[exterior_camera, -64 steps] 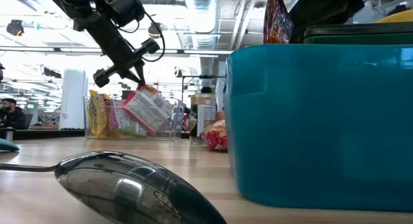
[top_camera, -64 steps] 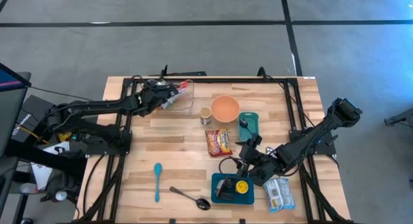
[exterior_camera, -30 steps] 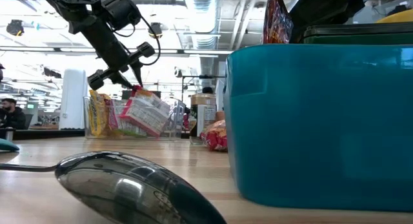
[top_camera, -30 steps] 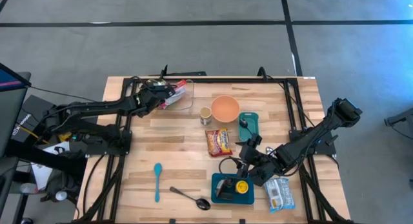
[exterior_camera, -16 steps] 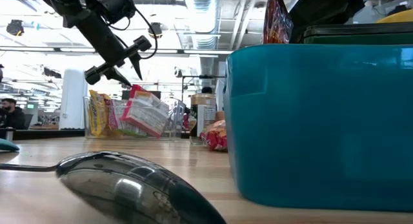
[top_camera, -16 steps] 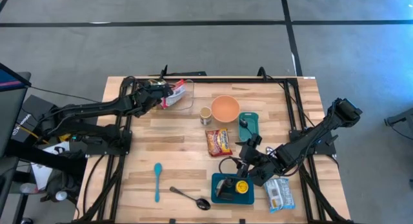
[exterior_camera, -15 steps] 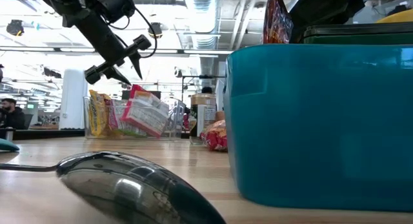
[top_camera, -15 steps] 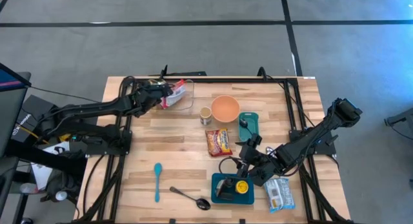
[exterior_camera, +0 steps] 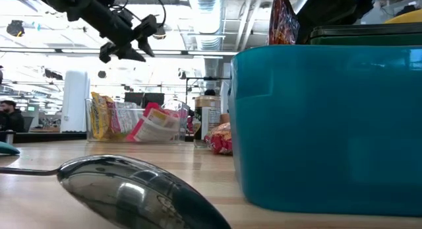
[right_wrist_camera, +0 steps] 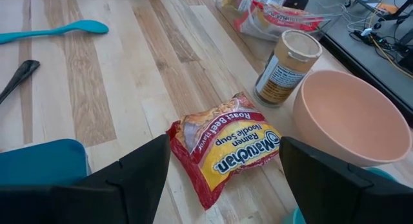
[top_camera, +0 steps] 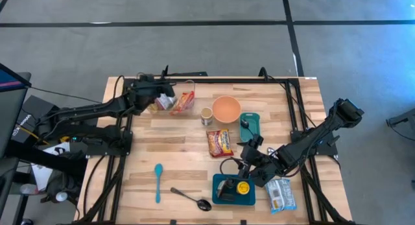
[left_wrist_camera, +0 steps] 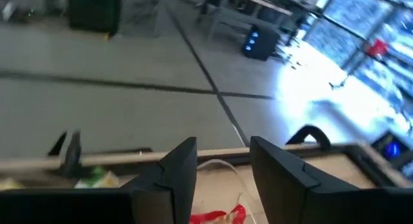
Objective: Pick & Place Food Item
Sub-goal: Put the red noodle pack into the transparent bin
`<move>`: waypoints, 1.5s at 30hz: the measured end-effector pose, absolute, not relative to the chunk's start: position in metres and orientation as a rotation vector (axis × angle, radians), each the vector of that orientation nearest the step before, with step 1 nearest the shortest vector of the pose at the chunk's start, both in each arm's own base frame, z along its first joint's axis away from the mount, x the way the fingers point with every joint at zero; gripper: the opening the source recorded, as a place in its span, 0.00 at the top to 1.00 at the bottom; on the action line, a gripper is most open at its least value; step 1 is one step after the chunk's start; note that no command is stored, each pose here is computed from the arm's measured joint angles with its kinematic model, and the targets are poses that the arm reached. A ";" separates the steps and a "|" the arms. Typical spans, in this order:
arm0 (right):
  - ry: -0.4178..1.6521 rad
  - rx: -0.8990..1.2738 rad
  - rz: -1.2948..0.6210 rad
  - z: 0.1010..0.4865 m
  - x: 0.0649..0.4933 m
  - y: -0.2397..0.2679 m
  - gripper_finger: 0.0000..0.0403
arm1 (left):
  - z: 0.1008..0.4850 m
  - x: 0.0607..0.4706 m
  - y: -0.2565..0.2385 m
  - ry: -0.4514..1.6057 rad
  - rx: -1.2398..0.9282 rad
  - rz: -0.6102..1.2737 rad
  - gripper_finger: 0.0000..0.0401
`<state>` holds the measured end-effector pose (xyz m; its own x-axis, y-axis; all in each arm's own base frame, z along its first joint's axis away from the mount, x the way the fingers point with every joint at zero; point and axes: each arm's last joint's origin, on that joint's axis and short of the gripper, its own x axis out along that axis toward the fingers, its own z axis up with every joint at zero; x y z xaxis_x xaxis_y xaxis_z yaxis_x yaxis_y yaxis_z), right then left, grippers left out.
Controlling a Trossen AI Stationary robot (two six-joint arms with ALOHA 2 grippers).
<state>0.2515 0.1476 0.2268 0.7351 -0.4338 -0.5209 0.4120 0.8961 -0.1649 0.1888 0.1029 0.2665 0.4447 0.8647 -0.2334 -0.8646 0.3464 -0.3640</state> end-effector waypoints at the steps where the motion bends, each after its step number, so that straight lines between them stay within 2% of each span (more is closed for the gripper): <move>1: 0.584 -0.041 -0.465 0.227 0.251 0.148 0.29 | 0.267 0.190 0.103 0.011 -0.436 1.106 0.66; 6: 0.586 -0.043 -0.466 0.227 0.251 0.147 0.29 | 0.265 0.197 0.107 0.080 -0.343 1.019 0.68; 14: 0.586 -0.043 -0.468 0.226 0.251 0.147 0.29 | 0.244 0.208 0.119 0.218 -0.373 0.866 0.71; 22: 0.600 -0.059 -0.472 0.225 0.250 0.146 0.29 | 0.238 0.216 0.115 0.269 -0.403 0.731 0.74; 34: 0.617 -0.073 -0.483 0.224 0.248 0.145 0.29 | 0.238 0.235 0.064 0.311 -0.370 0.499 0.81; 45: 0.663 -0.044 -0.591 0.218 0.237 0.136 0.29 | 0.238 0.244 0.005 0.346 -0.261 0.303 0.88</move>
<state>0.2374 0.1363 0.2182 0.6312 -0.5294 -0.5669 0.5023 0.8359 -0.2213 0.2437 0.0050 0.2383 0.8966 0.2450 -0.3688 -0.3334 0.9217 -0.1982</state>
